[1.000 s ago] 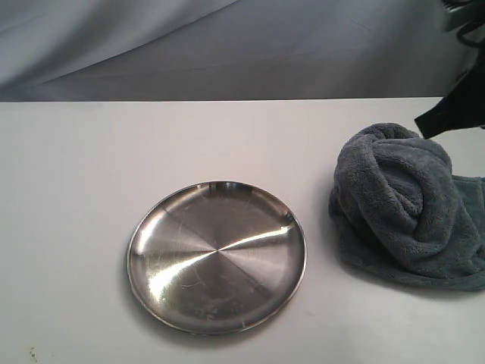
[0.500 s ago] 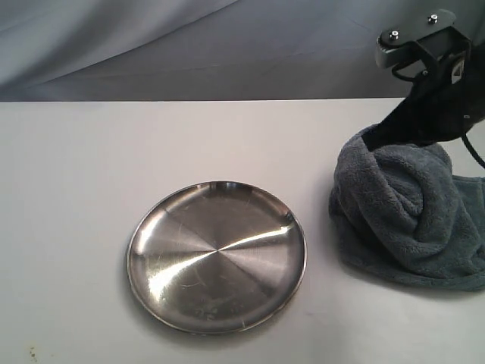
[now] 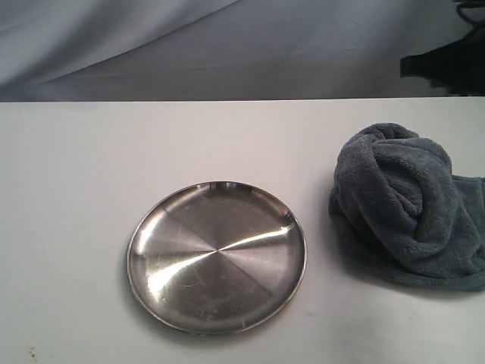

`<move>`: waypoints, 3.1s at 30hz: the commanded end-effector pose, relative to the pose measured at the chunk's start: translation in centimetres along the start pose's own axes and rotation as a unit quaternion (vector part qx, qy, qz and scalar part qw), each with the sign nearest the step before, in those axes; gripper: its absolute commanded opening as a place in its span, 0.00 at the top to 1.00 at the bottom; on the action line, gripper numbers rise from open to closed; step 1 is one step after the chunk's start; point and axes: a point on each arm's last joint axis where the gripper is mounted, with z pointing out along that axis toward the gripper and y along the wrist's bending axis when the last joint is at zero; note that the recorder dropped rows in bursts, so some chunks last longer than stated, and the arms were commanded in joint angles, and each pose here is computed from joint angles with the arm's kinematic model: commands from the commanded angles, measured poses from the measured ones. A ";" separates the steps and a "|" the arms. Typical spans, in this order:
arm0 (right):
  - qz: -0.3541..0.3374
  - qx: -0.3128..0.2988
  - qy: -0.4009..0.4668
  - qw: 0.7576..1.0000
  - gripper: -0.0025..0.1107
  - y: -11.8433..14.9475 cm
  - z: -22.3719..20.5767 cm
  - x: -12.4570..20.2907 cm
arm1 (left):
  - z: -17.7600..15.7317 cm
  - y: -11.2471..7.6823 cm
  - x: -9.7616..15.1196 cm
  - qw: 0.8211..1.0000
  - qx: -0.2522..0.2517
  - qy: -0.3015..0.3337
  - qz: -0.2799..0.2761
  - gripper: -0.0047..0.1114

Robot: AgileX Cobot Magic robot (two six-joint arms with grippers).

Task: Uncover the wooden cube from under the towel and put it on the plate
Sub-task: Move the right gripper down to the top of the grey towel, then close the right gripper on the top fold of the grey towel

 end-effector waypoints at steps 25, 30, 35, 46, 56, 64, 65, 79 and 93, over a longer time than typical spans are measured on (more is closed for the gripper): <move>-0.106 -0.200 -0.021 0.974 0.98 6.4 -0.4 1.4 | 0.0 0.0 0.0 1.000 0.000 -0.005 -0.003 0.96; -0.101 -0.097 -0.134 0.981 0.98 4.8 -0.2 -0.9 | 0.0 0.0 0.0 1.000 0.000 -0.005 -0.004 0.96; -0.157 -0.071 -0.142 0.975 0.98 4.5 0.1 -0.5 | 0.0 0.0 0.0 1.000 0.000 -0.005 -0.004 0.96; -0.044 -0.014 -0.099 0.994 0.98 0.4 1.7 3.3 | 0.0 0.0 0.0 1.000 0.000 -0.005 -0.003 0.96; -0.140 -0.069 -0.046 0.987 0.98 1.8 1.8 4.4 | 0.0 0.0 0.0 1.000 0.000 -0.005 -0.004 0.96; -0.143 -0.088 -0.029 0.985 0.98 2.1 1.8 4.8 | 0.0 0.0 0.0 1.000 0.000 -0.005 -0.003 0.96; -0.143 -0.088 -0.029 0.985 0.98 2.1 1.8 4.8 | 0.0 0.0 0.0 1.000 0.000 -0.005 -0.003 0.96; -0.058 -0.044 0.022 0.997 0.98 1.2 1.9 5.5 | 0.0 0.0 0.0 1.000 0.000 -0.005 -0.004 0.96; -0.086 -0.048 0.043 0.994 0.97 1.4 1.9 6.0 | 0.0 0.0 0.0 1.000 0.000 -0.005 -0.003 0.96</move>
